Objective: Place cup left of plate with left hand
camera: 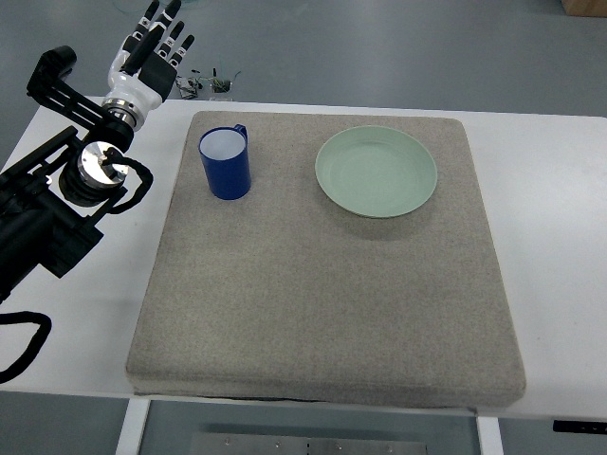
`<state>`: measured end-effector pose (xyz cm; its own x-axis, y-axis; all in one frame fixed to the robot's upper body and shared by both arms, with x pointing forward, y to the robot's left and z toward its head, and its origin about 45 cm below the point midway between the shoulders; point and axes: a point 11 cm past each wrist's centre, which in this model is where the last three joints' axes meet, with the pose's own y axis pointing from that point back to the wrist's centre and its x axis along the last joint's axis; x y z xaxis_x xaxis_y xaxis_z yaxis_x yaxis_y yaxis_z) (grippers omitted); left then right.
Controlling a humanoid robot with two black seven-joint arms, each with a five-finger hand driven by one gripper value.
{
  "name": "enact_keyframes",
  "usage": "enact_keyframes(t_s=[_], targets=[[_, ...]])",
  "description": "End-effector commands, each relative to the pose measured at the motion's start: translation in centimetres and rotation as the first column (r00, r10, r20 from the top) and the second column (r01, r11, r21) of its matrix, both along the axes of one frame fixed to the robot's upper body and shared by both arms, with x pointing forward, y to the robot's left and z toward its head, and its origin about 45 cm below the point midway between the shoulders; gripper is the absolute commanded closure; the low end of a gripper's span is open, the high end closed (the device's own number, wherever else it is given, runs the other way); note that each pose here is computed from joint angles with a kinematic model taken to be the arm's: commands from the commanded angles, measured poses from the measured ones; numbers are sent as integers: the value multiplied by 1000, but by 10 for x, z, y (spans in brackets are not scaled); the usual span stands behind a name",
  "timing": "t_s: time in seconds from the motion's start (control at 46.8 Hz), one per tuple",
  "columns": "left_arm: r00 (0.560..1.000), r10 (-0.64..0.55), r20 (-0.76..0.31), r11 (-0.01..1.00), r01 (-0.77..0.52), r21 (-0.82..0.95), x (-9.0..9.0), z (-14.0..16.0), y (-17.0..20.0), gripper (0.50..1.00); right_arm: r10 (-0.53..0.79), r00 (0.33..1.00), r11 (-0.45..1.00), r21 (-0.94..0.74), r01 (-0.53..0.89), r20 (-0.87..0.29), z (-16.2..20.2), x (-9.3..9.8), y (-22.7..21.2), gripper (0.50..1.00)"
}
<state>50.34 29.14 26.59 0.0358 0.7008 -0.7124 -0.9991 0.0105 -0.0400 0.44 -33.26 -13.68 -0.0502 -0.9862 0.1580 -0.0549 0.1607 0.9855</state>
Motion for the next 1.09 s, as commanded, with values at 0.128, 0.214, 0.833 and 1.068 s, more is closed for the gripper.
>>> enact_keyframes(t_s=[0.128, 0.214, 0.833, 1.068], targets=[[1000, 5, -8, 1000, -5, -16, 2, -2, -3, 506, 1, 1000, 1000, 0, -1, 0, 0, 0, 0, 566], [1000, 3, 1, 1000, -3, -14, 3, 2, -4, 504, 1, 1000, 1000, 0, -1, 0, 0, 0, 0, 566], [1000, -17, 20, 1000, 17, 9, 5, 8, -7, 506, 0, 1000, 1000, 0, 0, 0, 0, 0, 0, 566], [1000, -15, 27, 1000, 15, 14, 6, 12, -5, 506, 3, 1000, 1000, 3, -3, 0, 0, 0, 0, 566]])
